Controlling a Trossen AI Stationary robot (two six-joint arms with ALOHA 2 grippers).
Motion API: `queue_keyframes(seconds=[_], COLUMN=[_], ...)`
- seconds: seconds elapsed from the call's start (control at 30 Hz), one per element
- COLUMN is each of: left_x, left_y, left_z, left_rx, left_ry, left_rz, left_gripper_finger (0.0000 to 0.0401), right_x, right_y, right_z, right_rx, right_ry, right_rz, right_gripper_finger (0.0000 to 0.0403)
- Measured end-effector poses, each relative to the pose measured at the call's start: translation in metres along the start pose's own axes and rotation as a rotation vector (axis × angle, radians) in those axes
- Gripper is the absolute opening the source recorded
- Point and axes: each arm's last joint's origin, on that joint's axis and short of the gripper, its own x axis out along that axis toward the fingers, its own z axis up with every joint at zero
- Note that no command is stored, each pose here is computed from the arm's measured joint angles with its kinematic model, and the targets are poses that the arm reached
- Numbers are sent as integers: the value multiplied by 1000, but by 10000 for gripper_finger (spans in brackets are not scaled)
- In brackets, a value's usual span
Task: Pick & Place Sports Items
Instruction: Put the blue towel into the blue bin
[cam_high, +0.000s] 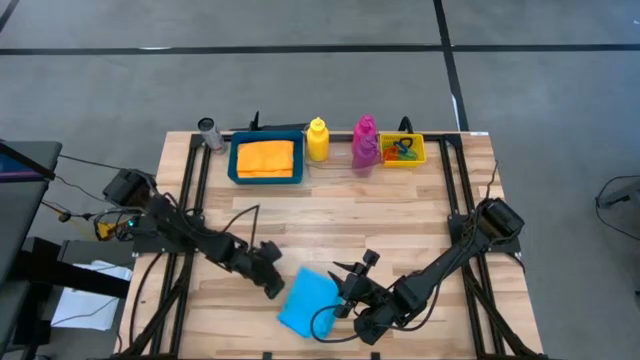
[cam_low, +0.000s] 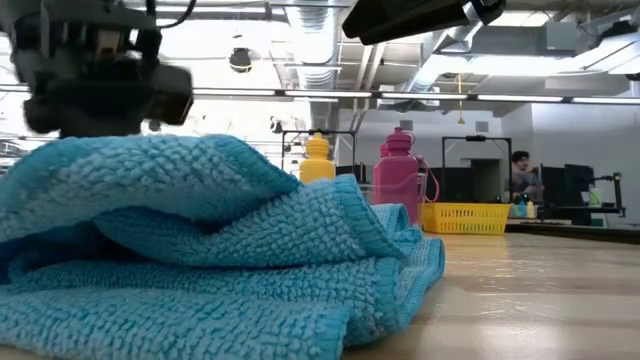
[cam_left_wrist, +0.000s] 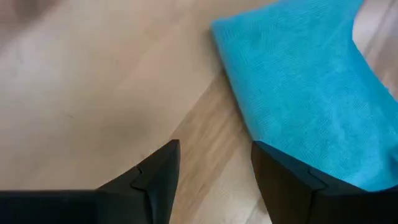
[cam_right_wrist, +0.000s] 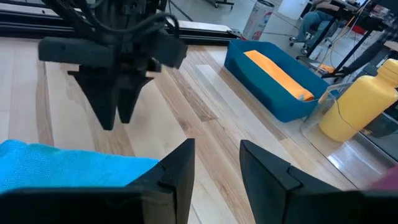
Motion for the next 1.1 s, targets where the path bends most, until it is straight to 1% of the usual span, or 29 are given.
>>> queue_keyframes(seconds=[0.13, 0.27, 0.43, 0.53, 0.63, 0.7, 0.77, 0.83, 0.9, 0.97, 1.0, 1.1], left_x=[10, 21, 44, 60, 77, 88, 94, 98, 98, 96, 94, 85], left_y=[9, 12, 9, -2, -20, -32, -41, -46, -49, -52, -53, -57], left_z=[-4, -3, -2, 1, 5, 7, 8, 9, 9, 9, 8, 8], left_rx=[-97, -148, -235, -242, -226, -144, -51, 4, 51, 101, 126, 219], left_ry=[2, 9, 61, 109, 154, 168, 168, 172, 173, 171, 168, 131], left_rz=[-99, -120, -202, -245, -271, -289, -303, -302, -314, -334, -341, -357], left_gripper_finger=[202, 209, 216, 218, 218, 212, 193, 156, 100, 35, 19, 8], right_x=[0, 2, 4, 4, 4, 4, 4, 2, 2, 1, 1, 1], right_y=[0, -1, -2, -2, -2, -2, -2, -1, -1, 0, 0, 0], right_z=[0, 1, 1, 1, 1, 1, 1, 0, 0, 0, 0, 0], right_rx=[1, -8, -13, -14, -17, -17, -17, -19, -19, -20, -19, -19], right_ry=[-1, 1, 3, 7, 9, 9, 9, 9, 9, 11, 11, 11], right_rz=[0, -5, -10, -5, -3, -3, -3, 2, 6, 9, 10, 10], right_gripper_finger=[119, 119, 119, 119, 119, 119, 119, 119, 119, 119, 119, 119])
